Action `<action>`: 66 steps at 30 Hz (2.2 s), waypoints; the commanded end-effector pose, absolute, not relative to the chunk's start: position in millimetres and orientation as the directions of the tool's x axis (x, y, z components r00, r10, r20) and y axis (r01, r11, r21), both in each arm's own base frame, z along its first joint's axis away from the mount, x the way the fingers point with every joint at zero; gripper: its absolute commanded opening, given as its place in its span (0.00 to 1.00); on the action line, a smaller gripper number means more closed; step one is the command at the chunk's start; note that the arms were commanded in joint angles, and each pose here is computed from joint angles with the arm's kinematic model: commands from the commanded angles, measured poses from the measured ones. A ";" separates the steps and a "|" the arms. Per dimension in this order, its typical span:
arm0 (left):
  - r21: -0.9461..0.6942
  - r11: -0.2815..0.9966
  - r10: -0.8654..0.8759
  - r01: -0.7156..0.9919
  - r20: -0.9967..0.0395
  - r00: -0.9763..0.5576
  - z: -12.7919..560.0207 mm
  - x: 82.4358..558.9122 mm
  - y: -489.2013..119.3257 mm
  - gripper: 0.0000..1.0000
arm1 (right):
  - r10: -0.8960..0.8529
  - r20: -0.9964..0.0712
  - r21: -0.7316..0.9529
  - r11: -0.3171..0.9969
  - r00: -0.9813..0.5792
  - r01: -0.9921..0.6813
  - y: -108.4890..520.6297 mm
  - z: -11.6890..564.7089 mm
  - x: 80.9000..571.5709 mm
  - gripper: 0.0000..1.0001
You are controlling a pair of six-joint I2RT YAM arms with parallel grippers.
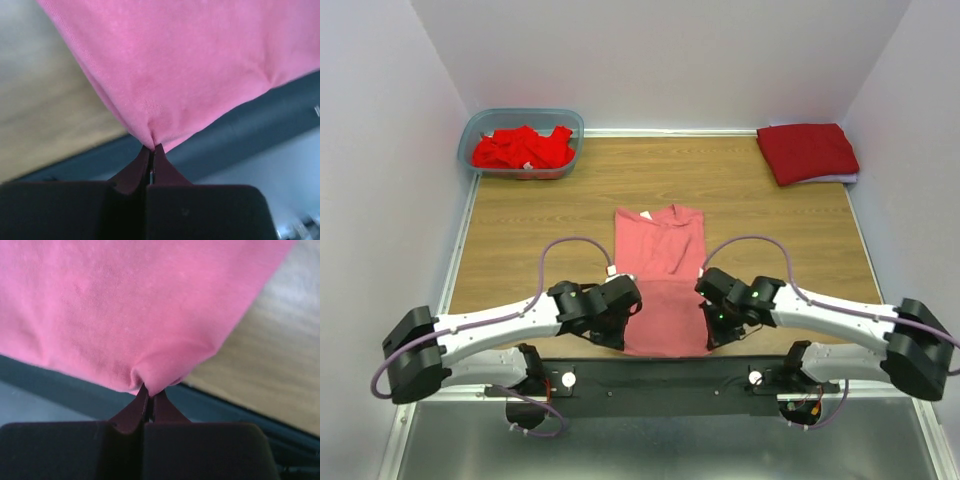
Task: Fold and stack the t-shirts
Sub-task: Fold the tshirt
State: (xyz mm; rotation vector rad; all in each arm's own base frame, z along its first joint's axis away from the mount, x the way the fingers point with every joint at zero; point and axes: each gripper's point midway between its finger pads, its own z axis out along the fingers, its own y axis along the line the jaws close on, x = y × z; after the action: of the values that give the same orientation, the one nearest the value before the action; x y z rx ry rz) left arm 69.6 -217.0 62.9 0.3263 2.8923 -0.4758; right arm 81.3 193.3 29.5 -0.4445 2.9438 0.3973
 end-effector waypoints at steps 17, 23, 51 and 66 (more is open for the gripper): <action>-0.358 0.896 0.067 0.262 -0.473 -0.878 156.0 186.8 -213.4 0.00 | -0.212 -0.343 -0.030 0.976 -0.915 -0.215 147.8 151.0 197.6 0.00; -0.345 0.900 0.056 0.265 -0.512 -0.857 161.5 218.2 -206.0 0.00 | -0.198 -0.380 -0.005 0.977 -0.904 -0.212 150.7 171.5 235.8 0.00; -0.344 0.916 -0.028 0.205 -0.566 -0.824 140.6 346.2 -172.8 0.00 | -0.175 -0.386 0.044 0.977 -0.906 -0.208 172.2 151.3 389.1 0.01; -0.314 0.944 -0.117 0.099 -0.602 -0.790 97.3 461.9 -168.3 0.00 | -0.060 -0.381 0.067 0.993 -0.922 -0.092 151.9 76.6 470.4 0.01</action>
State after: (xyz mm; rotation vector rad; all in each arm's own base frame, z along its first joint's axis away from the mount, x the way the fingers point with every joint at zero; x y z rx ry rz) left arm 424.8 -190.8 87.6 0.0541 2.5337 -0.5508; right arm 440.7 172.0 82.3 -0.1559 2.8058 0.1813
